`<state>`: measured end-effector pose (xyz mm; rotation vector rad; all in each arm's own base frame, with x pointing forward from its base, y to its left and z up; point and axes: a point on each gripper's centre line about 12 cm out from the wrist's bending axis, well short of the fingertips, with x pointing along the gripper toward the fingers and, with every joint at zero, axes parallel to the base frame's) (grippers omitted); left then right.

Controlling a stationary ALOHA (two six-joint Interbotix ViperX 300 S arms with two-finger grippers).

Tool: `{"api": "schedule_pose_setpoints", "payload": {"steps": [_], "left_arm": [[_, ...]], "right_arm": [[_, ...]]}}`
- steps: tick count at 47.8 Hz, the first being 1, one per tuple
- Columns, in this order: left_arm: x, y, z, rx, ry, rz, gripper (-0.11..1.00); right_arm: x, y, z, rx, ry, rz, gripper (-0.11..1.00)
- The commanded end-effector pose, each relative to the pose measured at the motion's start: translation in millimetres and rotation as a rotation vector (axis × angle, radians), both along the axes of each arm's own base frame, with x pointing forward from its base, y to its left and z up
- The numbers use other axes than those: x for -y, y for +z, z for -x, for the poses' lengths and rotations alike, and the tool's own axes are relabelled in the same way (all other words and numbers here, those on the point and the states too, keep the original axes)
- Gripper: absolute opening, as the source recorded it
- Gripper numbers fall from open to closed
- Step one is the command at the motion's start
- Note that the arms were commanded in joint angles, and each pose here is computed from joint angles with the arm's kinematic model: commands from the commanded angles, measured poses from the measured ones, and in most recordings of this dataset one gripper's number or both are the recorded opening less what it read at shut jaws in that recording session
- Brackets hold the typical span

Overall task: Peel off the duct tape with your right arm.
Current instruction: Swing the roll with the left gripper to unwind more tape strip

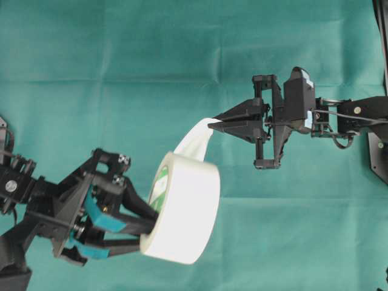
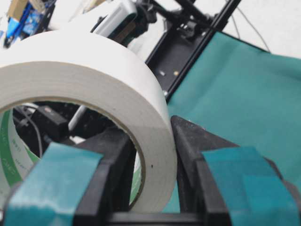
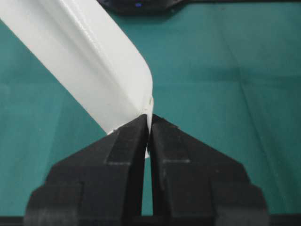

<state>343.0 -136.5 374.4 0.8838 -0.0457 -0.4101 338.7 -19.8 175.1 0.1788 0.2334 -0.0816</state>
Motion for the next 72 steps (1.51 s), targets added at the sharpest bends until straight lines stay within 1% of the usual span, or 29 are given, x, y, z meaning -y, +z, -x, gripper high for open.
{"api": "schedule_pose_setpoints", "payload": {"steps": [1,16,26,34,43,50,67,72], "left_arm": [[-5.4,31.3,10.5,0.107,0.002,0.026,0.21],[-22.2,38.9,16.8,0.160,0.042,0.040,0.21],[-37.3,37.2,20.5,0.167,0.080,0.043,0.21],[-44.0,40.1,24.8,0.196,0.096,0.053,0.21],[-51.4,45.2,34.0,0.248,0.111,0.070,0.21],[-52.8,46.7,38.8,0.279,0.112,0.085,0.20],[-52.2,42.5,36.2,0.265,0.112,0.087,0.20],[-48.8,39.0,36.8,0.255,0.102,0.093,0.20]], "right_arm": [[9.8,-4.6,1.4,-0.020,-0.033,-0.005,-0.09],[9.7,-9.3,2.3,-0.035,-0.033,-0.007,-0.09],[9.3,-17.4,1.6,-0.061,-0.032,-0.009,-0.09],[9.4,-26.3,0.4,-0.085,-0.039,-0.036,-0.09],[9.4,-31.7,0.0,-0.098,-0.041,-0.043,-0.09],[10.0,-31.7,-0.7,-0.100,-0.043,-0.043,-0.09],[10.1,-30.0,-2.5,-0.094,-0.043,-0.042,-0.09],[10.6,-28.9,-2.4,-0.091,-0.044,-0.041,-0.09]]}}
